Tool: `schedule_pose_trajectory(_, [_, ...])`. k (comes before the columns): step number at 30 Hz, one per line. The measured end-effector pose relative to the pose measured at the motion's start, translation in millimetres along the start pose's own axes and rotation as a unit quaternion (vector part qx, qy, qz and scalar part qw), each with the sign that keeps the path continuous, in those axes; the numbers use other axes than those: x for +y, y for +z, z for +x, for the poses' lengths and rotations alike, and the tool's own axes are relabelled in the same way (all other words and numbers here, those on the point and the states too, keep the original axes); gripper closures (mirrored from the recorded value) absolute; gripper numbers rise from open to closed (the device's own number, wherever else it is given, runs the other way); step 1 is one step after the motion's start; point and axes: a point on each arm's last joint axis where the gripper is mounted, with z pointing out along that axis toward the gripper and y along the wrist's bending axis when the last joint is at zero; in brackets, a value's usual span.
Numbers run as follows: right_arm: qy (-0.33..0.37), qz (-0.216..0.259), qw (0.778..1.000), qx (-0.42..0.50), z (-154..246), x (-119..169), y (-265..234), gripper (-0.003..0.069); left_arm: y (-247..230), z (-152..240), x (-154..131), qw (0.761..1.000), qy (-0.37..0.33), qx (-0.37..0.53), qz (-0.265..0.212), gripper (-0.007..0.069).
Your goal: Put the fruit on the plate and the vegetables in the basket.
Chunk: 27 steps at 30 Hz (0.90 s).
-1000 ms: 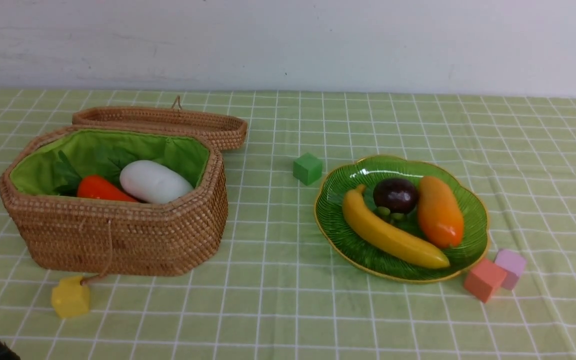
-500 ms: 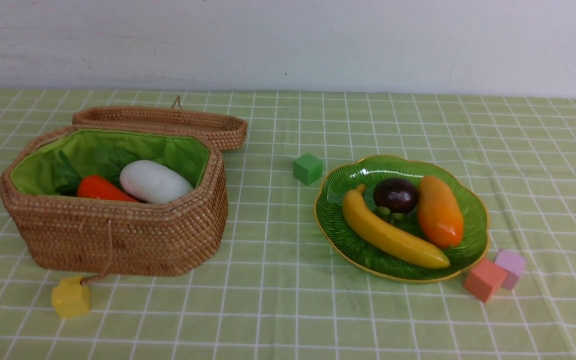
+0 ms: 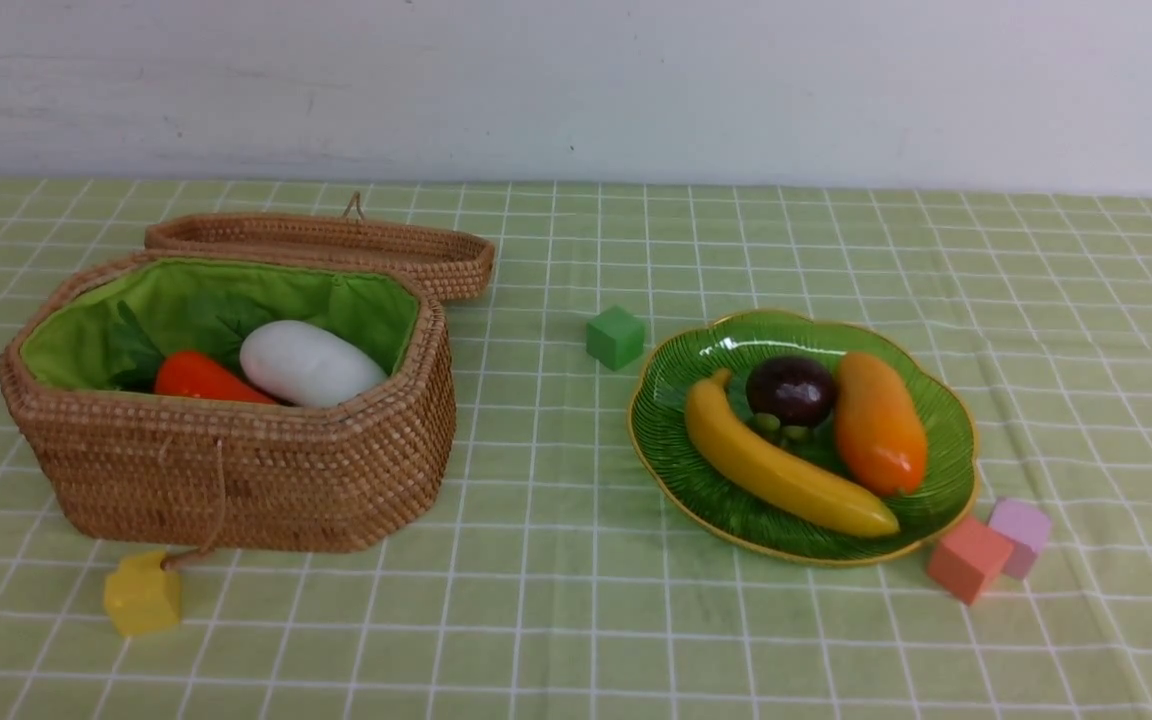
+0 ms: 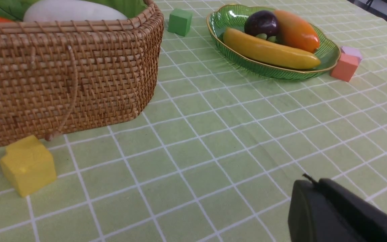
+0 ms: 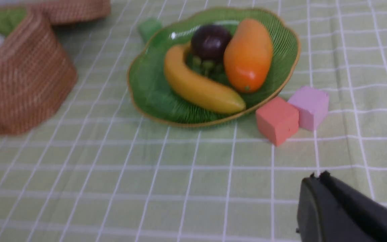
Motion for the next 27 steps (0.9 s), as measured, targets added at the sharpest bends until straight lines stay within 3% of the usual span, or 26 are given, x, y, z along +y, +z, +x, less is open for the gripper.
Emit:
schedule_pose_trajectory(4, [0.034,0.027,0.998,-0.049,38,-21,9,0.0679,0,0,0,1.0,0.0,0.0,0.0,0.0624])
schedule_pose_trajectory(7, [0.021,0.052,0.998,-0.04,52,-28,10,0.0679,0,0,0,1.0,-0.002,0.0,0.001,0.0622])
schedule_pose_trajectory(19, [-0.045,0.059,0.997,-0.033,53,-29,10,0.0679,0,0,0,1.0,0.0,0.001,-0.001,0.0613])
schedule_pose_trajectory(23, [-0.119,0.054,0.991,-0.034,52,-28,10,0.0679,0,0,0,1.0,0.0,0.002,-0.001,0.0606])
schedule_pose_trajectory(27, [-0.147,0.052,0.987,-0.028,53,-27,11,0.0679,0,0,0,1.0,0.0,0.001,-0.001,0.0605])
